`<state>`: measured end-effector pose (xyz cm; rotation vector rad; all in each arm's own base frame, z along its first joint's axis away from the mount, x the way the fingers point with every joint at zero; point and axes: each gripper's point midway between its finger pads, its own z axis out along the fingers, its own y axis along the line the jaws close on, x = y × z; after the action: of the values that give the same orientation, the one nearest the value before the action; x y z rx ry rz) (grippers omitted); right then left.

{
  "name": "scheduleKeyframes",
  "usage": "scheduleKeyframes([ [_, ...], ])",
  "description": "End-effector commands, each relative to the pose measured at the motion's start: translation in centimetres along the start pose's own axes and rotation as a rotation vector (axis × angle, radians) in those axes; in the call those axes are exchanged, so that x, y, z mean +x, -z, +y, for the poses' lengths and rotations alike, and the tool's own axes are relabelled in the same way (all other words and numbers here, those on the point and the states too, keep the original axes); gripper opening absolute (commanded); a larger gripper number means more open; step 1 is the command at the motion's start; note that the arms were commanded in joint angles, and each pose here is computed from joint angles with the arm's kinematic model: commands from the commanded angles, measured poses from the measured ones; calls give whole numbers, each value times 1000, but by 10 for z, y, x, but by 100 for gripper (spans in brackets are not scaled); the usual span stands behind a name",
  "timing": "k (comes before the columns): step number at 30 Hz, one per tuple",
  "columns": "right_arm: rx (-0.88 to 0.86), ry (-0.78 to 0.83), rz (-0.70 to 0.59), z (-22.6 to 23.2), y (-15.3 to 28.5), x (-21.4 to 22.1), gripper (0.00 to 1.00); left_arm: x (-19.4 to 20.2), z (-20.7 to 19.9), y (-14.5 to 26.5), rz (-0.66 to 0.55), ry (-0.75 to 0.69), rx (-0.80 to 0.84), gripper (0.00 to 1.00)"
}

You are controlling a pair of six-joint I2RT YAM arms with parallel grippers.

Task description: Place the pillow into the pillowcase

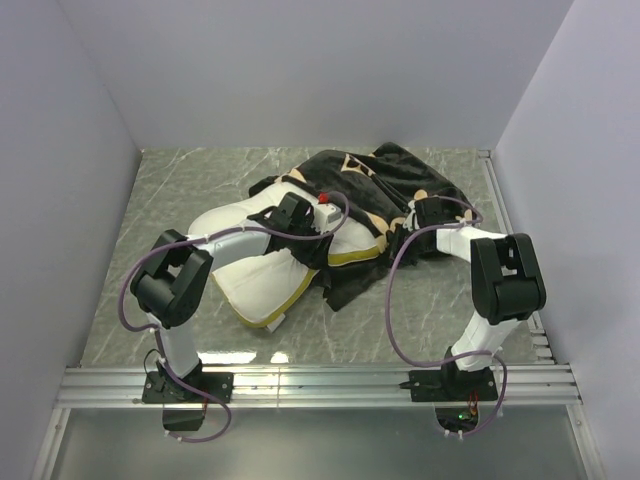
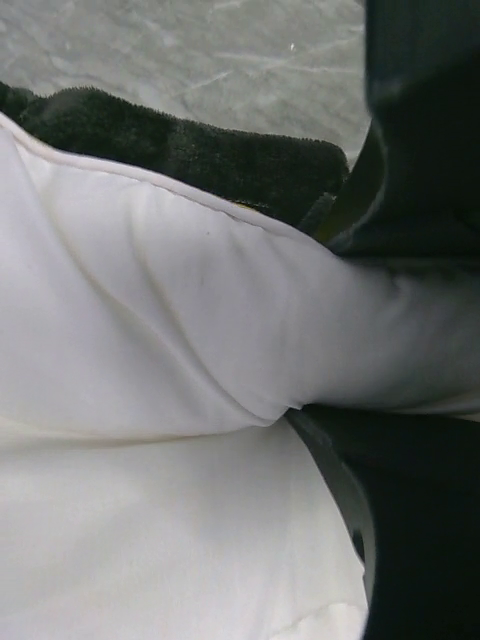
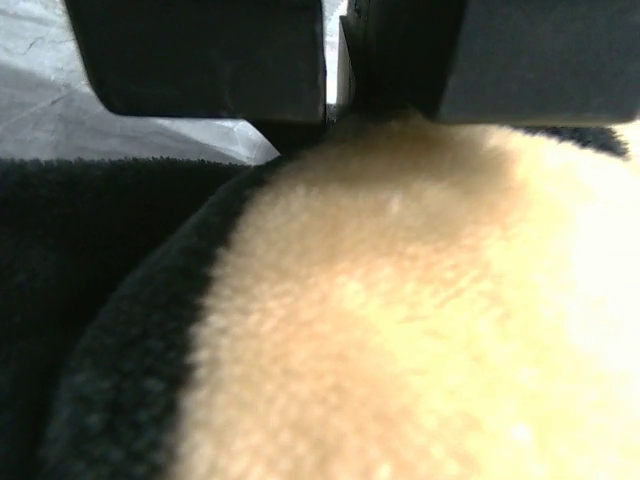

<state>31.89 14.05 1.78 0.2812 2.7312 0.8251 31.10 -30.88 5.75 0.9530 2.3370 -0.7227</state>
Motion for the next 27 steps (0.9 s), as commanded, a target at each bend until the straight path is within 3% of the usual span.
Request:
scheduleKeyframes([
  [1, -36, 43, -9, 12, 11, 1, 0, -19, -24, 6, -33, 16, 105, 55],
  [5, -38, 54, -6, 13, 15, 5, 0, -20, -17, -5, -27, 31, 79, 60],
  [6, -42, 61, -9, 14, 16, 5, 0, -21, -16, -7, -31, 32, 76, 53],
  [7, -40, 60, -7, 13, 17, 6, 0, -21, -16, -10, -31, 35, 76, 41],
  [9, -48, 74, 8, 18, 18, 11, 0, -28, -17, -15, -51, 86, 83, 1],
  [12, -71, 138, 28, 35, 25, 20, 0, -58, -25, -10, -126, 175, 151, 0],
  [16, -98, 261, 32, 64, 46, 24, 0, -114, -24, 26, -313, 299, 180, 0],
  [20, -178, 417, -5, 110, 74, 34, 0, -148, -17, 51, -406, 389, 192, 0],
  [23, -279, 542, 28, 152, 83, 58, 0, -161, -13, 55, -440, 410, 186, 0],
  [27, -423, 581, 130, 188, 91, 87, 0, -170, -5, 51, -487, 498, 171, 0],
])
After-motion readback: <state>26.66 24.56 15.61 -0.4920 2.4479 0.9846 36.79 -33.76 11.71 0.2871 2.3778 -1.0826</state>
